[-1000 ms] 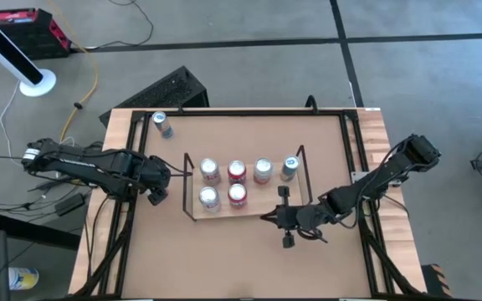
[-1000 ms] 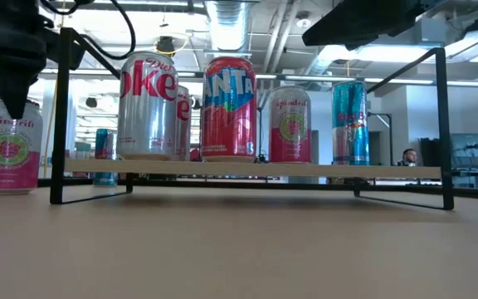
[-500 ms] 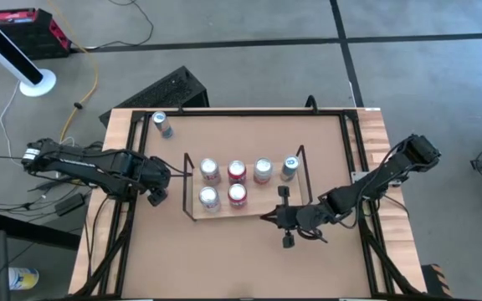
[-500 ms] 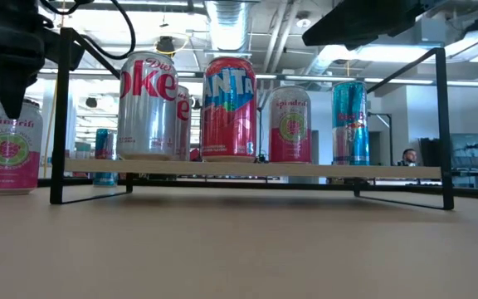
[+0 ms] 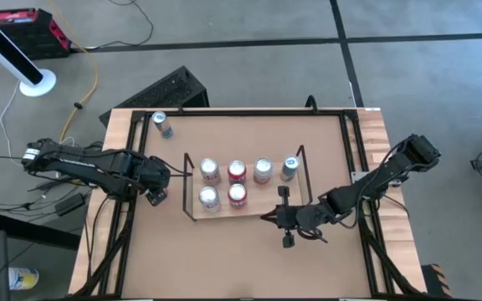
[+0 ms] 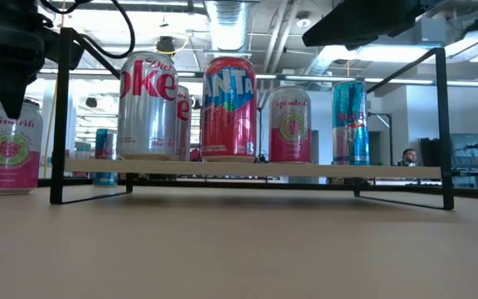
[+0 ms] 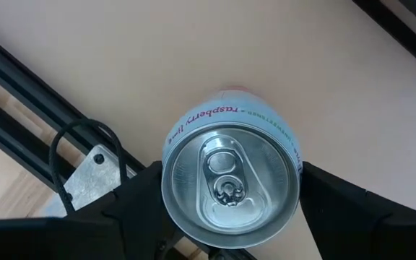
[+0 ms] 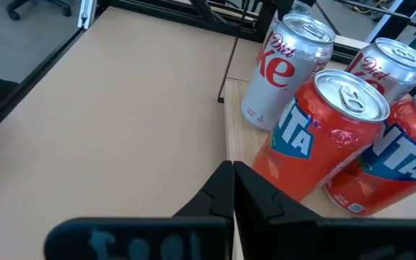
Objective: Place canned beverage on shelf
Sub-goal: Put the pink soda can on the shelf aligned with the other orange can
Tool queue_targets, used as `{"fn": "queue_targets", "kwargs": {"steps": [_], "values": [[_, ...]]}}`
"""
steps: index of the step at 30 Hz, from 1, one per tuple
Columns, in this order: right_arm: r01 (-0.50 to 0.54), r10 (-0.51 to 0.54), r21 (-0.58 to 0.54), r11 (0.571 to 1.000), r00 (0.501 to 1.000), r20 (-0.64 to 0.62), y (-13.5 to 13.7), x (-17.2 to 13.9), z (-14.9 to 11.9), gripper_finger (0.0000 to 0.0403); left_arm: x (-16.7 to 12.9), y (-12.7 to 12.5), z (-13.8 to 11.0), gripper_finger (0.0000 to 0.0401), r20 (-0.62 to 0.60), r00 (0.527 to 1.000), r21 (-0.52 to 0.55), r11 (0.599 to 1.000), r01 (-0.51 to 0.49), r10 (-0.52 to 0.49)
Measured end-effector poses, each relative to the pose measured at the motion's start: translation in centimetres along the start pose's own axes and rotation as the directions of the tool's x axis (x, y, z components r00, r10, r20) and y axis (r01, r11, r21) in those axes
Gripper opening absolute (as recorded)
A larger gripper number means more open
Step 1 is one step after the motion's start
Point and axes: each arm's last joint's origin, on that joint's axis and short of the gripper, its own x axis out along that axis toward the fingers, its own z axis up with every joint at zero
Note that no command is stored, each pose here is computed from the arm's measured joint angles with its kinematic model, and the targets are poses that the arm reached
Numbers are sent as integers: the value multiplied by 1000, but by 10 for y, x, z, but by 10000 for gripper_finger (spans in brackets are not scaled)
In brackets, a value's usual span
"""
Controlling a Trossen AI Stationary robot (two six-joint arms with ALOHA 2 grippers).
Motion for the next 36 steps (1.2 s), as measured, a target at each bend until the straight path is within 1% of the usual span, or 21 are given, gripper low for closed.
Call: {"fn": "queue_targets", "kwargs": {"steps": [3, 11, 17, 19, 23, 26, 30, 33, 36], "values": [[0, 0, 0, 1000, 1000, 0, 0, 0, 0, 27, -8, -1, 3, 259, 17, 1000, -3, 1000, 19, -19], [0, 0, 0, 1000, 1000, 0, 0, 0, 0, 27, -51, -5, 14, 259, 119, 987, -27, 993, 111, -107], [0, 0, 2, 1000, 1000, -3, 0, 0, 0, 27, -81, -3, 16, 259, 163, 973, -56, 983, 175, -164], [0, 0, 11, 1000, 1000, -8, 0, 0, -1, 27, -88, -3, 15, 259, 169, 969, -50, 980, 192, -181], [0, 1, 21, 1000, 1000, -13, 0, 0, -1, 27, -96, -6, 13, 259, 177, 959, -38, 972, 231, -221], [0, 0, 24, 1000, 1000, -14, 0, 0, -2, 27, -99, -11, 14, 259, 178, 958, -25, 973, 232, -224], [1, 0, 35, 999, 1000, -25, 0, 0, -3, 27, -101, -23, 17, 259, 173, 955, 25, 970, 242, -243], [-4, 5, 33, 999, 1000, -23, 2, -1, -3, 27, -102, -34, 20, 259, 129, 959, 75, 967, 245, -253], [-11, 12, 34, 999, 1000, -24, 4, -2, -3, 27, -106, -40, 20, 259, 75, 971, 110, 970, 218, -227]]}}
